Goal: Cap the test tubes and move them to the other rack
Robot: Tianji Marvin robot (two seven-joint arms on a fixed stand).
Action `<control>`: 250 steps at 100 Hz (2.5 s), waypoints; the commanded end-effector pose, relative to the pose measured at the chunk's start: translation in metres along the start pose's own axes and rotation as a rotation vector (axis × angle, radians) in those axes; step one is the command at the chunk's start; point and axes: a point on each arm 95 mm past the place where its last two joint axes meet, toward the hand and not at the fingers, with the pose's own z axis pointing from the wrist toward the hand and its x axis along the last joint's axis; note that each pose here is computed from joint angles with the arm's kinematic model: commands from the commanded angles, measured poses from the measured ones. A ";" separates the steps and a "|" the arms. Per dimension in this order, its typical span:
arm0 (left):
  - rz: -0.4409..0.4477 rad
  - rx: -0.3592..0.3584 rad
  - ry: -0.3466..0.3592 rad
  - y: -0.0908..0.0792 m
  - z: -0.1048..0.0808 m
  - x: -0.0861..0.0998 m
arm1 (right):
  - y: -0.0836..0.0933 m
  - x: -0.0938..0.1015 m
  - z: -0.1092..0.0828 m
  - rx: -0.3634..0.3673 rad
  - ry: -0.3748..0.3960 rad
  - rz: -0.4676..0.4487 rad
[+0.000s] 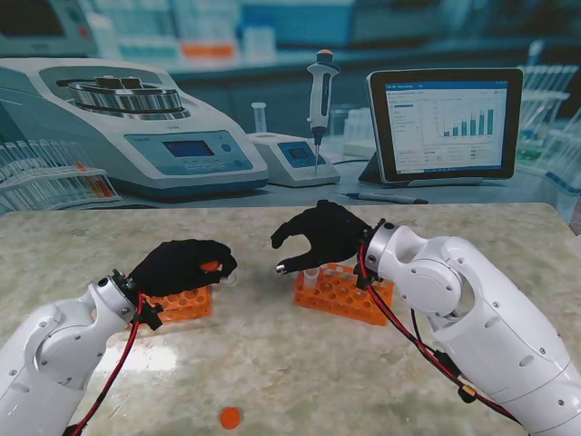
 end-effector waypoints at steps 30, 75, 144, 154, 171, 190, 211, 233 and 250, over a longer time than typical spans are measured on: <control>0.035 -0.019 -0.075 0.001 -0.020 -0.016 | -0.014 -0.011 -0.007 0.010 -0.038 0.018; 0.066 -0.019 -0.168 0.001 -0.043 -0.038 | -0.020 -0.018 -0.011 0.011 -0.060 0.025; 0.079 -0.044 -0.305 0.012 -0.070 -0.070 | -0.032 -0.025 -0.015 0.014 -0.081 0.045; 0.081 -0.043 -0.326 0.013 -0.073 -0.075 | -0.032 -0.025 -0.016 0.011 -0.080 0.045; 0.079 -0.042 -0.360 0.016 -0.078 -0.084 | -0.033 -0.025 -0.017 0.011 -0.078 0.045; 0.071 -0.037 -0.392 0.019 -0.082 -0.093 | -0.035 -0.025 -0.017 0.013 -0.077 0.046; 0.063 -0.032 -0.418 0.022 -0.084 -0.100 | -0.036 -0.025 -0.016 0.015 -0.077 0.048; 0.051 -0.031 -0.436 0.025 -0.083 -0.106 | -0.038 -0.025 -0.017 0.016 -0.079 0.051; 0.038 -0.036 -0.449 0.029 -0.082 -0.109 | -0.038 -0.025 -0.017 0.016 -0.082 0.053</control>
